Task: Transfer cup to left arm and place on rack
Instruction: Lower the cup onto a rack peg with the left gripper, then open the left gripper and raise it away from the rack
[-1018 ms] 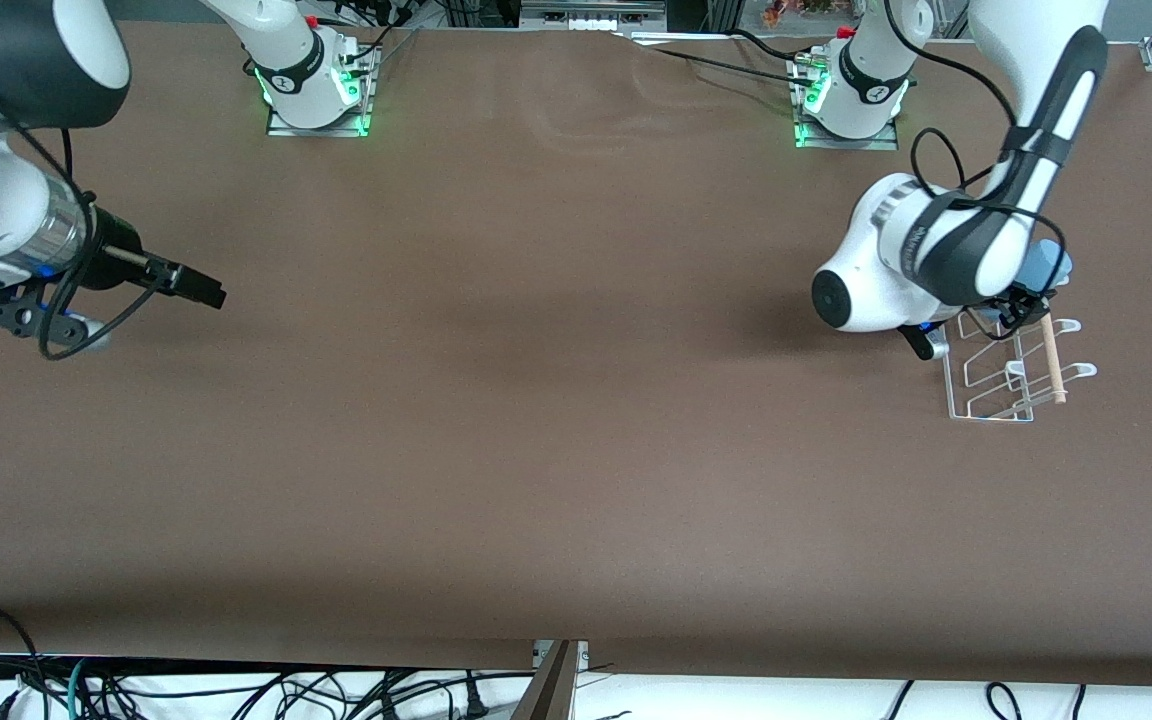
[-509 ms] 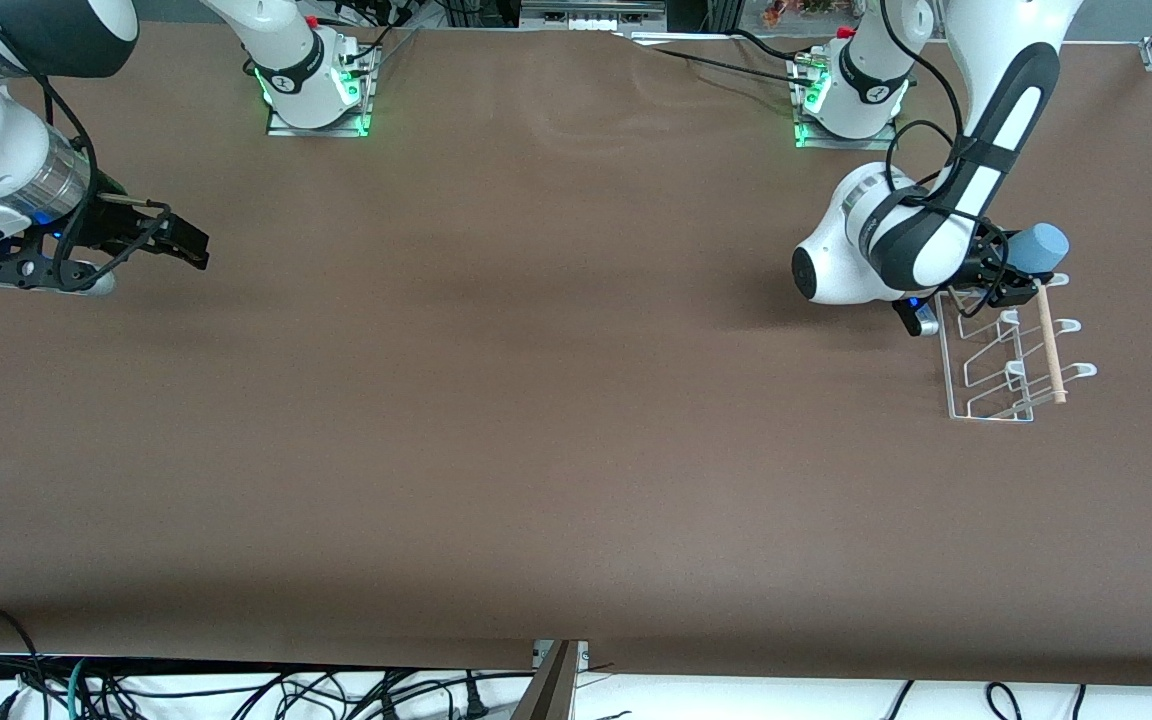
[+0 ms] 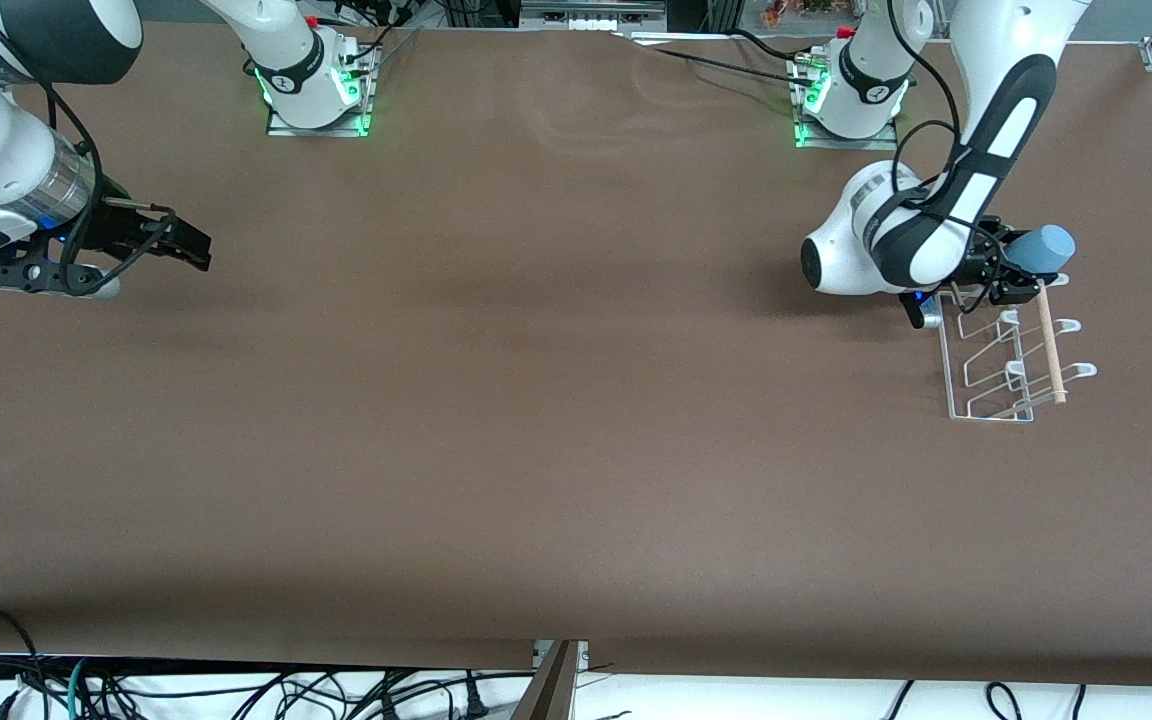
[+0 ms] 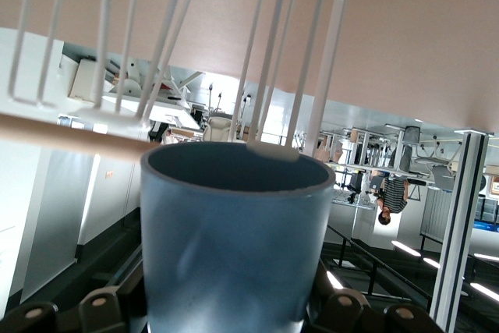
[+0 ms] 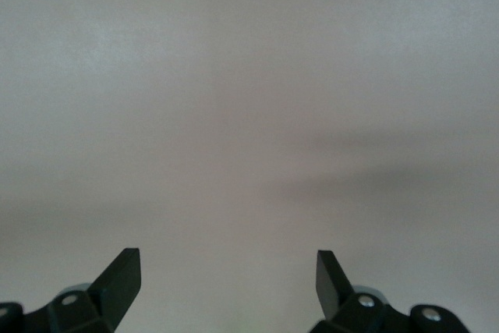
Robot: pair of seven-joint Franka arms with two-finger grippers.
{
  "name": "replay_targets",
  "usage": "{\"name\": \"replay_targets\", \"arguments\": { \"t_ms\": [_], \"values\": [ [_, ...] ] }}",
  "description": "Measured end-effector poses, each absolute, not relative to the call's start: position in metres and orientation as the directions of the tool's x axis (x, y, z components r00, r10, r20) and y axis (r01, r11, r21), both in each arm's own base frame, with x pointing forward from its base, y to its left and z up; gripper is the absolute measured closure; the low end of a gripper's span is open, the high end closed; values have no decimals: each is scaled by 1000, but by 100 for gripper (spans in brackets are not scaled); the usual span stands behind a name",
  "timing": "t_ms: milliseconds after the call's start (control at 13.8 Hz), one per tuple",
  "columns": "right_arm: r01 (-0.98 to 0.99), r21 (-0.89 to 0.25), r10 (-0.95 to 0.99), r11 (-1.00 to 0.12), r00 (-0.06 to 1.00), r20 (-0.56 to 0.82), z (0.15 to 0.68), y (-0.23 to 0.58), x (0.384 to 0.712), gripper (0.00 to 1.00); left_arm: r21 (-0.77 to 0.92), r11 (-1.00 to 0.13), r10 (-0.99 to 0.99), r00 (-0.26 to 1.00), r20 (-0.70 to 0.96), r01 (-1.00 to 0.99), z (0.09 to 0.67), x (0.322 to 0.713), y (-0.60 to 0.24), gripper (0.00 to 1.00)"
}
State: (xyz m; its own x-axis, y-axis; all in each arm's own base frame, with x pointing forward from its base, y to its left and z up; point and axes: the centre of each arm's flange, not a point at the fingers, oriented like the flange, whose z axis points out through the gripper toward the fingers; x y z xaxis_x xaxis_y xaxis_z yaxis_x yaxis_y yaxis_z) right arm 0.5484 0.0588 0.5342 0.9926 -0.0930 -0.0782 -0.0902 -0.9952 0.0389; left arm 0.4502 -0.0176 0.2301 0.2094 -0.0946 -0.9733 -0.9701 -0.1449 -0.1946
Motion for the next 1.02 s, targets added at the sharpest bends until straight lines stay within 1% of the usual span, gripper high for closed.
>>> {"name": "replay_targets", "arguments": {
  "t_ms": [291, 364, 436, 509, 582, 655, 873, 945, 1018],
  "values": [
    [-88, 40, -91, -995, 993, -80, 533, 59, 549, 0, -211, -144, -97, 226, -969, -967, 222, 444, -17, 22],
    [-88, 40, -91, -995, 993, -80, 533, 59, 549, 0, -218, -144, -96, 232, -968, -965, 221, 444, -18, 18],
    [-87, 40, -90, -995, 993, -80, 533, 59, 549, 0, -222, -144, -95, 237, -967, -964, 221, 443, -18, 18],
    [-87, 40, -90, -995, 993, -80, 533, 59, 549, 0, -229, -144, -94, 244, -965, -963, 222, 444, -18, 13],
    [-87, 40, -90, -995, 993, -81, 532, 59, 549, 0, -238, -145, -93, 253, -963, -960, 222, 444, -18, 4],
    [-87, 40, -90, -995, 993, -81, 532, 59, 549, 0, -245, -146, -92, 260, -961, -958, 222, 444, -18, 0],
    [-81, 40, -84, -996, 993, -83, 531, 62, 549, 0, -289, -153, -91, 305, -948, -945, 230, 451, -19, 0],
    [-71, 40, -74, -997, 994, -83, 531, 66, 549, 0, -310, -178, -97, 331, -939, -934, 236, 456, -20, 0],
    [-59, 40, -62, -997, 995, -84, 531, 73, 548, 0, -330, -236, -111, 363, -925, -914, 243, 463, -23, 0]
  ]
}}
